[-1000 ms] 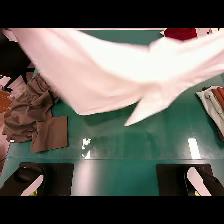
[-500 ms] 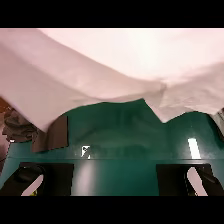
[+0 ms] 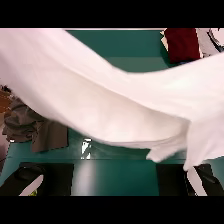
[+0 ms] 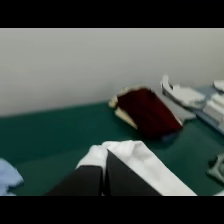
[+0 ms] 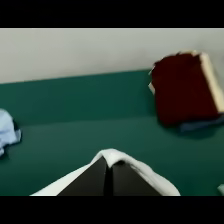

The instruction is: Fold the shirts.

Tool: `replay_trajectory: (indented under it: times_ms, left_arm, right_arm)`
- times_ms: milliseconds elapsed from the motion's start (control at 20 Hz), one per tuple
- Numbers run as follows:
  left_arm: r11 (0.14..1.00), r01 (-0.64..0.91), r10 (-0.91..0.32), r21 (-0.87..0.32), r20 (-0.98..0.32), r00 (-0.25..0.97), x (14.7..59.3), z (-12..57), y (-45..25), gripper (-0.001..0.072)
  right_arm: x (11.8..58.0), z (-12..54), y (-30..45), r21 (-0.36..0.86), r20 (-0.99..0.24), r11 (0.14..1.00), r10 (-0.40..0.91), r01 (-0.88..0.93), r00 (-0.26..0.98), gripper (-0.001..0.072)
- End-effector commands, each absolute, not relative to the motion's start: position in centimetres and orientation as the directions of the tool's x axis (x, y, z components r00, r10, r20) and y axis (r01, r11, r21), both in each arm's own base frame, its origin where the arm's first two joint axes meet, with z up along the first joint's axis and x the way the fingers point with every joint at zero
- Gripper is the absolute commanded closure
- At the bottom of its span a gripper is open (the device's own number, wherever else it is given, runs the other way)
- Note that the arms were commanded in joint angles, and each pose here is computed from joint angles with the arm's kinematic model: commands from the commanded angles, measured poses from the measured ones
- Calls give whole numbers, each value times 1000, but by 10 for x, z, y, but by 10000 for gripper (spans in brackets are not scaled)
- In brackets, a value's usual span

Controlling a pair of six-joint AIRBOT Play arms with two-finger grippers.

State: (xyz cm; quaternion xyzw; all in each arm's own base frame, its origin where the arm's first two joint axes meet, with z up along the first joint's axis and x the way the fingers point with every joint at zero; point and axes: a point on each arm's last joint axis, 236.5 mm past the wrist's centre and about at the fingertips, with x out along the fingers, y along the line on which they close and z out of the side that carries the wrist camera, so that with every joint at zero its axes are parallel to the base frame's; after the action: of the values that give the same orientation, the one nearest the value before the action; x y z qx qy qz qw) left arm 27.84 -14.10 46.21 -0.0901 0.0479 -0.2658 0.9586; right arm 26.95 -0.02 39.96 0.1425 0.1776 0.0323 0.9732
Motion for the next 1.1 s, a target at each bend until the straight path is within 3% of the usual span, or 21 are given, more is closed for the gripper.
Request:
replay_trajectory:
  times_ms: [0,250,450,550,700,900,1050]
  left_arm:
    - [799,449,-596,-400,-420,685,343,324,-185,686]
    - [841,286,-538,-459,-655,531,450,138,-206,686]
    - [908,204,-416,-365,-737,533,500,46,-189,687]
    - [957,154,-290,-246,-787,544,510,22,-161,687]
    - [990,139,-105,-32,-824,557,514,11,-116,687]
    - [986,168,-90,-8,-868,488,501,-6,-112,686]
    - [979,195,-121,-50,-922,367,476,-31,-120,686]
  right_arm:
    - [356,284,-13,496,-457,868,260,1,851,699]
    - [485,129,-12,555,-583,826,304,96,754,699]
    - [542,51,-1,572,-677,812,385,119,627,699]
    - [554,31,-8,560,-705,817,383,137,597,699]
    - [545,11,-46,437,-805,879,286,191,520,699]
    - [532,8,-67,418,-836,880,276,224,475,699]
    - [522,-9,-86,351,-880,894,213,279,425,698]
